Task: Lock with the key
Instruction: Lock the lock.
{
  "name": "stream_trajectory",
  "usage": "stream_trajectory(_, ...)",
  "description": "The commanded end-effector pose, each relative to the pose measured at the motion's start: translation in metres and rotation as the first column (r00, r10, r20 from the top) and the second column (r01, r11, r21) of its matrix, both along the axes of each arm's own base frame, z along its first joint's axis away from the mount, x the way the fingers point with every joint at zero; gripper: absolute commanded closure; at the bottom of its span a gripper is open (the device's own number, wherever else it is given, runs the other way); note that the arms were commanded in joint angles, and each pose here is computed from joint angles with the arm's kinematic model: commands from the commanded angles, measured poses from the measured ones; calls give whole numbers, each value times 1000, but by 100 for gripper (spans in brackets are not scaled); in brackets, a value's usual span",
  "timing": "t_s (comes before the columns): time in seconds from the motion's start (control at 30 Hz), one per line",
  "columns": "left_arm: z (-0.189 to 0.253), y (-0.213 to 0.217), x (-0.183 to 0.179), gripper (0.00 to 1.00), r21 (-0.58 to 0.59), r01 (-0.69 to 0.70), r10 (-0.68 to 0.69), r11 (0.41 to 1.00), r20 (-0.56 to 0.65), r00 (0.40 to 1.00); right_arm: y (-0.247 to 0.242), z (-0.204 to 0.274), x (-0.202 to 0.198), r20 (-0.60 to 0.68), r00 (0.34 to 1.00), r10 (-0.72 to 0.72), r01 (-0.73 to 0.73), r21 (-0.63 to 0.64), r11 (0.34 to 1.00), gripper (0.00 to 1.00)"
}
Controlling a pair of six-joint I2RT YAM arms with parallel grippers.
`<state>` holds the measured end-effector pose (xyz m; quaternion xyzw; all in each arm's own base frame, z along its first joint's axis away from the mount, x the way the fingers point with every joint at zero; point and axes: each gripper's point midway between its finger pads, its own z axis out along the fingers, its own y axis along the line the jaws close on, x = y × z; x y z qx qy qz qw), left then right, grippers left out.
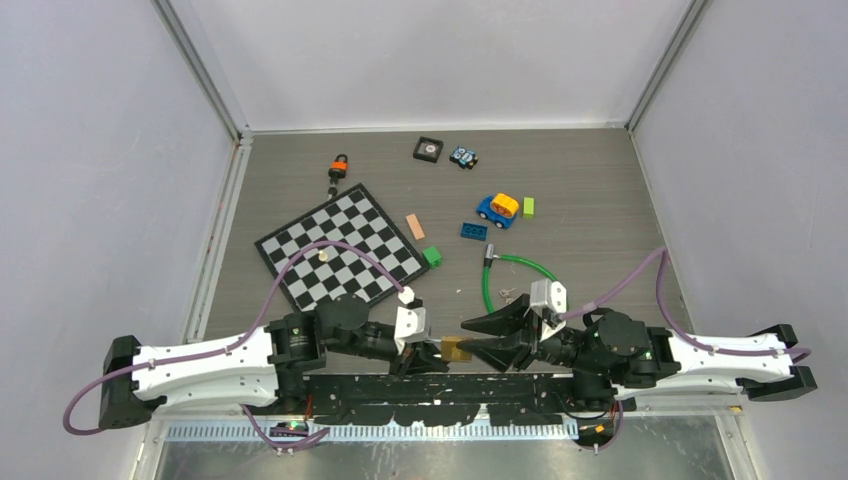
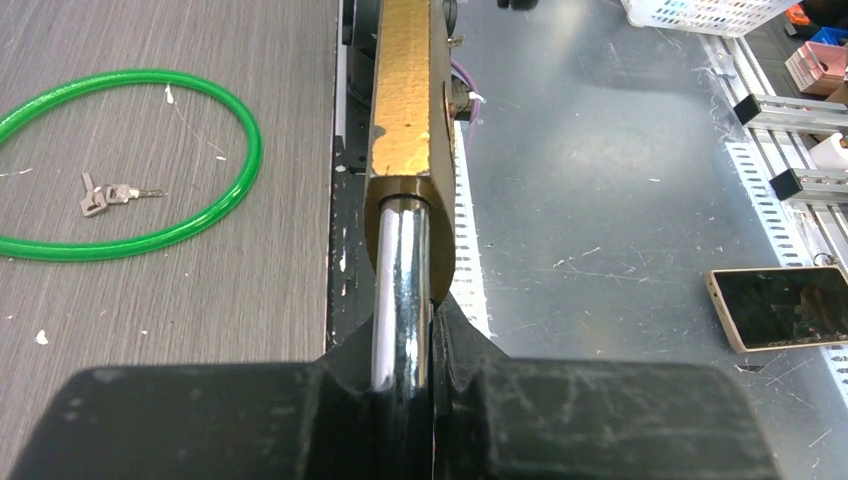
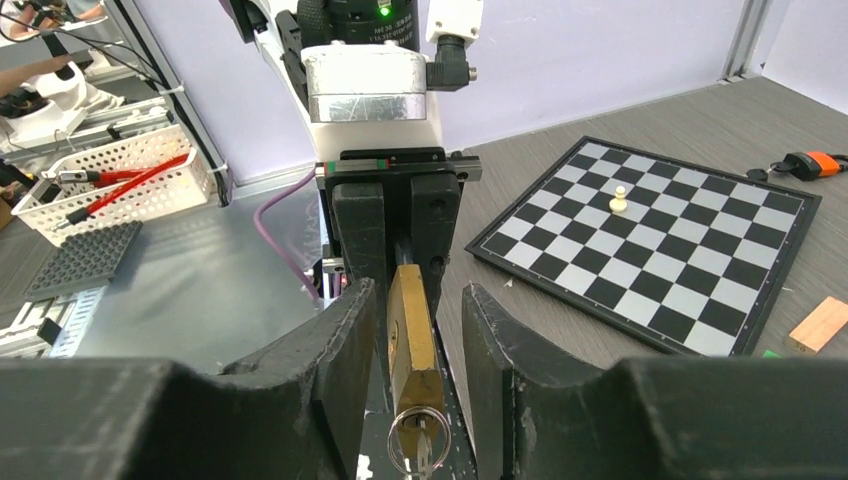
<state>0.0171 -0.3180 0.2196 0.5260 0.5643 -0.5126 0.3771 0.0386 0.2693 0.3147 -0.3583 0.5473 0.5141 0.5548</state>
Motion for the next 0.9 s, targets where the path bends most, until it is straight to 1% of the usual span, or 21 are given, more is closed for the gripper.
stream_trajectory(0.0, 48, -4, 2, 100, -170, 2, 7, 985, 52, 999, -1, 8, 0, -19, 1000, -2, 2, 22, 1000, 56)
stream_trajectory(0.07, 49, -4, 2, 100, -172, 2, 8, 985, 54, 999, 4, 3, -4, -23, 999, 23, -23, 0, 1000, 51)
stream_trajectory(0.13, 50, -4, 1, 100, -175, 4, 6, 985, 55, 998, 9, -3, -8, -26, 999, 48, -48, -24, 999, 49)
stream_trajectory(0.33, 54, -4, -2, 100, -185, 26, -16, 982, 55, 998, 22, -21, -8, -24, 999, 47, -49, -94, 994, 49)
stream_trajectory(0.37, 55, -4, -3, 100, -187, 28, -18, 982, 55, 998, 23, -21, -8, -21, 999, 46, -48, -97, 994, 51)
stream_trajectory(0.5, 55, -3, -3, 100, -189, 25, -15, 982, 56, 998, 22, -21, -8, -14, 999, 47, -49, -91, 995, 66)
stream_trajectory(0.53, 55, -2, -2, 100, -191, 21, -10, 981, 56, 998, 21, -20, -7, -13, 999, 43, -44, -88, 995, 72)
stream_trajectory(0.6, 55, -1, -2, 100, -194, 17, -6, 981, 57, 998, 18, -19, -7, -10, 999, 43, -44, -83, 996, 92)
stream_trajectory(0.63, 54, -1, -1, 100, -195, 15, -4, 981, 56, 998, 16, -18, -7, -6, 999, 42, -43, -78, 996, 98)
stream_trajectory(0.7, 54, -1, -1, 100, -193, 12, -1, 981, 57, 998, 12, -14, -6, 0, 999, 39, -39, -62, 997, 99)
stream_trajectory(0.73, 53, -1, 0, 94, -190, 6, 5, 982, 55, 998, 10, -11, -6, 5, 999, 40, -40, -52, 998, 99)
stream_trajectory(0.8, 50, -1, 1, 71, -183, -3, 12, 983, 49, 999, 5, -5, -6, 16, 999, 37, -36, -31, 999, 99)
stream_trajectory(0.87, 48, -1, 0, 55, -176, 3, 5, 984, 44, 999, 0, 1, -5, 27, 999, 30, -30, -17, 999, 99)
